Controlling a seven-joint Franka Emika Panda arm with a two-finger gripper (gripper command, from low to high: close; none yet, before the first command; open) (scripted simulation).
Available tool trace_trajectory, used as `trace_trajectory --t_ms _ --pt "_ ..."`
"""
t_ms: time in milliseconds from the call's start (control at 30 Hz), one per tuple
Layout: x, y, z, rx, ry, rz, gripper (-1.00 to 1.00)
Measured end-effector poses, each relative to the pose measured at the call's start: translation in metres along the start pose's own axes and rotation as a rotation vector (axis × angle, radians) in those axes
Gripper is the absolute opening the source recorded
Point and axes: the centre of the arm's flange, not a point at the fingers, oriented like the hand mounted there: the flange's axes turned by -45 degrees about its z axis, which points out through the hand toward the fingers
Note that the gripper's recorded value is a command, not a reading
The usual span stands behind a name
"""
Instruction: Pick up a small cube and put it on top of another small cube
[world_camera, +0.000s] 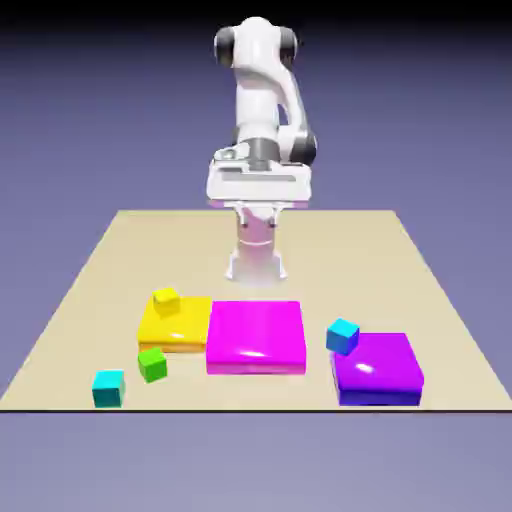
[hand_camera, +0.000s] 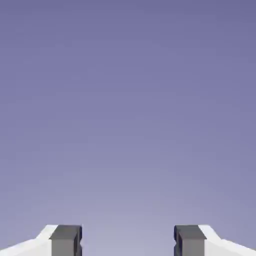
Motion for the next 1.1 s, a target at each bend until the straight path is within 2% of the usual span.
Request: trace_trajectory --t_ms 333,800,933,1000,1100 --pt "-0.034 0.075 0.098 0.053 -0.303 -0.140 0.00" --pt "-0.130 0.187 0.196 0.175 -0.667 -0.370 0.00" --pt "-0.158 0.220 0.211 0.213 -0.754 -0.445 0.00" --pt "-0.160 0.221 0.211 0.215 -0.758 -0.448 0.00" --pt "-0.185 0.221 0.240 0.212 -0.757 -0.452 0.00"
